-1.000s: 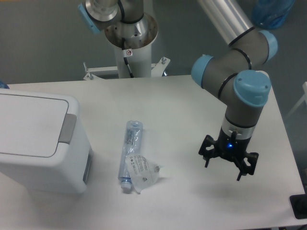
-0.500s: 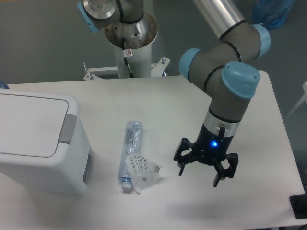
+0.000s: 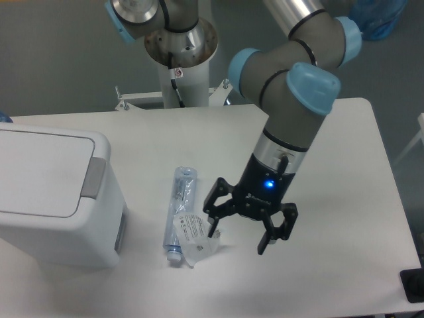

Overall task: Open the trash can
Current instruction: 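Move the open gripper over the table toward the trash can lid, then lift the trash can lid at its front edge with the gripper, then hold the gripper beside the opened trash can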

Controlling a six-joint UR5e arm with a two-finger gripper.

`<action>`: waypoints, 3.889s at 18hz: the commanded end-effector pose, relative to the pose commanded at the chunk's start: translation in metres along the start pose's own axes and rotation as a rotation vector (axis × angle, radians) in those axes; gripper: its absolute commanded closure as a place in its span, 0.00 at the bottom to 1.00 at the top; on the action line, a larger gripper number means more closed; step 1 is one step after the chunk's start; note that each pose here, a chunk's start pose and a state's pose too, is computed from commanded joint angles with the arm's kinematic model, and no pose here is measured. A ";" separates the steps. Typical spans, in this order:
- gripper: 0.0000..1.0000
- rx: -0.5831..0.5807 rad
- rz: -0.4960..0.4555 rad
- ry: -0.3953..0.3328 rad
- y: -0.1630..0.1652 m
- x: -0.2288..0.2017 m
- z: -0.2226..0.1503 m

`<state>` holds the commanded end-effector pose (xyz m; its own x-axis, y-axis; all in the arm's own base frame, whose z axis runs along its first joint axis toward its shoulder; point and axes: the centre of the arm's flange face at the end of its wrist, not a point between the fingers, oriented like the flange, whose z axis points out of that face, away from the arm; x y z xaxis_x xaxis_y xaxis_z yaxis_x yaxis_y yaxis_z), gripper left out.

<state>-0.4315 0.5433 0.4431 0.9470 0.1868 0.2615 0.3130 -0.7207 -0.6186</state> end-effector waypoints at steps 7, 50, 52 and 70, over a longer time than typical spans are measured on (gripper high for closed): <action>0.00 0.010 0.049 0.017 -0.013 0.034 0.000; 0.00 -0.025 0.087 0.098 0.044 0.179 0.007; 0.00 -0.027 0.085 0.099 0.044 0.178 0.009; 0.00 -0.018 0.093 0.097 0.043 0.181 0.003</action>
<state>-0.2466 0.5483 0.4613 0.9600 0.0541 0.2749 0.2223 -0.7439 -0.6303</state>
